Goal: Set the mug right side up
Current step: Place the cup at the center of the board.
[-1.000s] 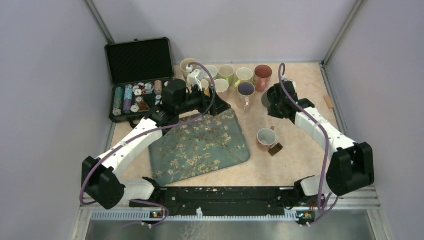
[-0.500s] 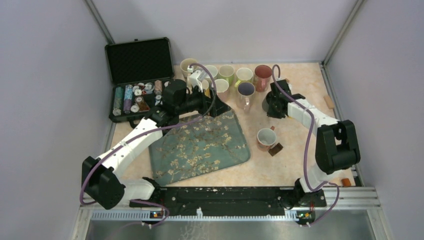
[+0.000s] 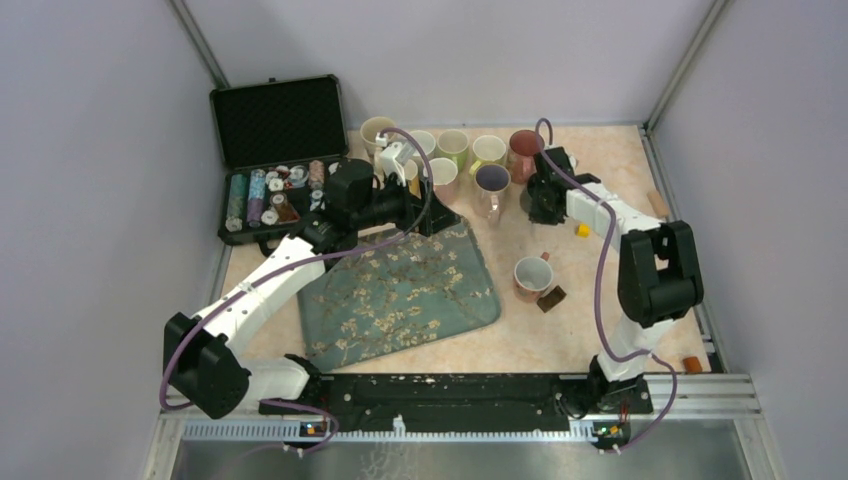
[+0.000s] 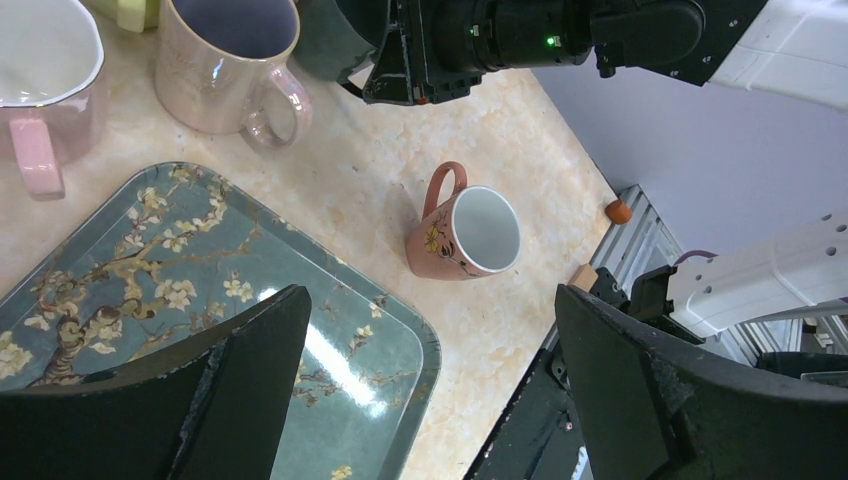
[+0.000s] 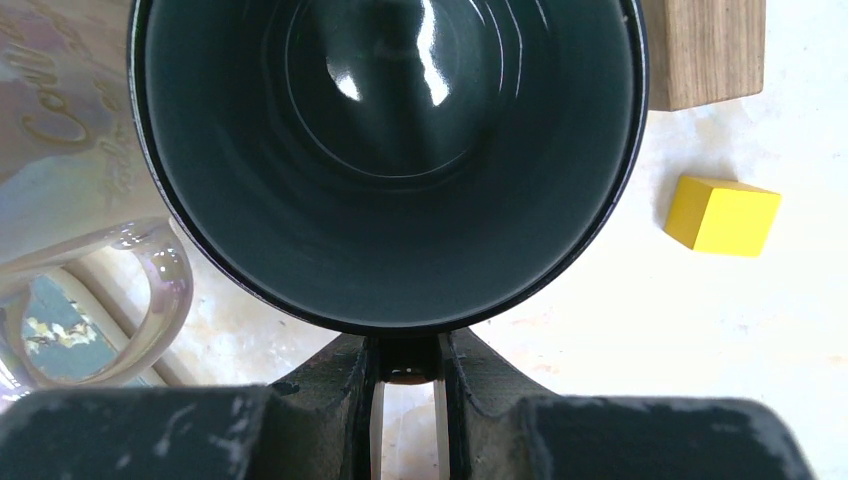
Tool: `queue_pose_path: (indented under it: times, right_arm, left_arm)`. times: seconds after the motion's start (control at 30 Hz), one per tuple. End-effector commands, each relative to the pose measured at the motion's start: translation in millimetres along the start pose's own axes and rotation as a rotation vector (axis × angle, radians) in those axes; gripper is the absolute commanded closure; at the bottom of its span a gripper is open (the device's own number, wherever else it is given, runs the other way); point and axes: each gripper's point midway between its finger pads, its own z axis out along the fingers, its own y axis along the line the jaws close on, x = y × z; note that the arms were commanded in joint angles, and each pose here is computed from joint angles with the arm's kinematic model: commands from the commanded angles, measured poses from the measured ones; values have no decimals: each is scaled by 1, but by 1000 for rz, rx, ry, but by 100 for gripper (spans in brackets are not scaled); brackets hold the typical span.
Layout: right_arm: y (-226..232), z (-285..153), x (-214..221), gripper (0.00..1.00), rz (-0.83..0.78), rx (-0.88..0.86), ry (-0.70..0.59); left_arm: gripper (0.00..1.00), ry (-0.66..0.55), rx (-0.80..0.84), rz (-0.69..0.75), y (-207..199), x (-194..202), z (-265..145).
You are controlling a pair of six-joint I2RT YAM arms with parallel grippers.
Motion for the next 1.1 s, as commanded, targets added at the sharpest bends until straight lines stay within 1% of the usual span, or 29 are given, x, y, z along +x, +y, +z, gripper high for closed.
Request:
queue_pose_path:
  times: [0.0, 0.43, 0.57, 0.7, 1.07]
  right_arm:
    - [0, -8, -39, 100, 3, 22, -106]
    - [6, 4, -43, 99, -5, 23, -84]
    - [7, 7, -44, 91, -1, 28, -75]
    - [8, 7, -44, 76, 1, 29, -69]
    - [8, -10, -52, 51, 7, 14, -94]
  left_arm:
    - [1, -44, 33, 38, -11, -17, -4]
    - [1, -42, 31, 28, -11, -16, -4]
    - [1, -40, 33, 26, -11, -16, -5]
    - [1, -39, 31, 23, -11, -15, -5]
    - [1, -37, 34, 13, -12, -15, -5]
